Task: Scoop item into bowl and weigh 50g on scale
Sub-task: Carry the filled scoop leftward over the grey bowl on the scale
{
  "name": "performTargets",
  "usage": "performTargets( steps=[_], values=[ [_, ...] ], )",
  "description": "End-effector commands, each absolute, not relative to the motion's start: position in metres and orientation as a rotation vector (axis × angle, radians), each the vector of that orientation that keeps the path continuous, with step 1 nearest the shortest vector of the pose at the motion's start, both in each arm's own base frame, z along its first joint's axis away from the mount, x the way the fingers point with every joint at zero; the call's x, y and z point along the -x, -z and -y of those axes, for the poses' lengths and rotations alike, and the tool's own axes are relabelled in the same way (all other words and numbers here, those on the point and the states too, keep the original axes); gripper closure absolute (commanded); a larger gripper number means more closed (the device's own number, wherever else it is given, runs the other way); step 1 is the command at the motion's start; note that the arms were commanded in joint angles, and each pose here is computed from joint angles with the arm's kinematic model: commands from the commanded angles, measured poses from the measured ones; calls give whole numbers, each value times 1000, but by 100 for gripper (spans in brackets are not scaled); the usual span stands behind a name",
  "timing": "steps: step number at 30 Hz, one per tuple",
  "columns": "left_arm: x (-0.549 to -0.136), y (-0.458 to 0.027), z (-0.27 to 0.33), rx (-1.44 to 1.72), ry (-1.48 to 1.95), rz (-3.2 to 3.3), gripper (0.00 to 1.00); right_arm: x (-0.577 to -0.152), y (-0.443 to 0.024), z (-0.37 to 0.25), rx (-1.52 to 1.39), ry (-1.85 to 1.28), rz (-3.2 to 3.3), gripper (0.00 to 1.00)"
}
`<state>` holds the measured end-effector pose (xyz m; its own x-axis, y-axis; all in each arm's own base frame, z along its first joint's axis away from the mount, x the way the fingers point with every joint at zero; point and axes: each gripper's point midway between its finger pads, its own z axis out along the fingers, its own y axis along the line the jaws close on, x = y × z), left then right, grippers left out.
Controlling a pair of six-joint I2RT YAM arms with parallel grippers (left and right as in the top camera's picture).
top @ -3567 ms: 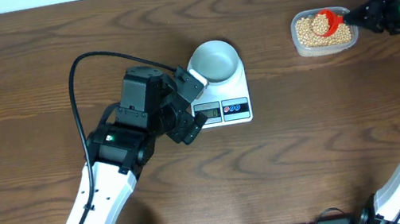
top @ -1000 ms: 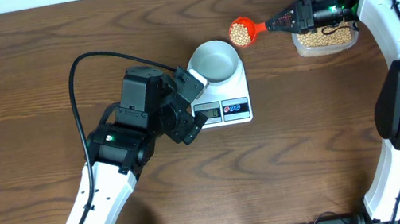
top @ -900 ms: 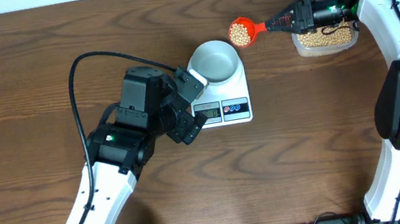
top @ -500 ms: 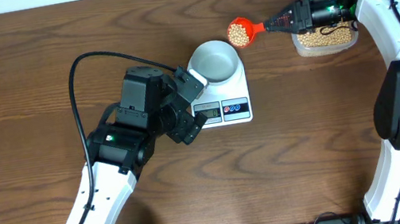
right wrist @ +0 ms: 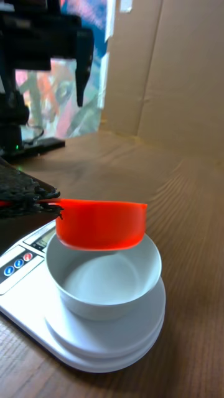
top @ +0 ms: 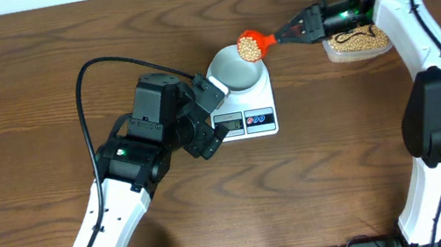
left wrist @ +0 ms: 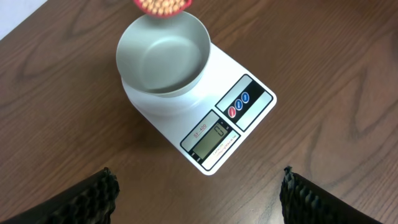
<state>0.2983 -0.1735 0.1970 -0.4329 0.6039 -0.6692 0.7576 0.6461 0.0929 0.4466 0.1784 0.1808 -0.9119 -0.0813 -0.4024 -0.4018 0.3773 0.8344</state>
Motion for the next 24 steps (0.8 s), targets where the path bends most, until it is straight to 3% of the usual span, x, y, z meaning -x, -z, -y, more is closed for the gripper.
performTargets(
  steps=[1,24],
  values=[
    [-297,-199,175,-1064,299,-2166,14,-446,-169,-190,480,-1491,-2372,99],
    [-297,-199,175,-1064,299,-2166,14,-452,-134,-219,712,-1090,-2446,99]
  ],
)
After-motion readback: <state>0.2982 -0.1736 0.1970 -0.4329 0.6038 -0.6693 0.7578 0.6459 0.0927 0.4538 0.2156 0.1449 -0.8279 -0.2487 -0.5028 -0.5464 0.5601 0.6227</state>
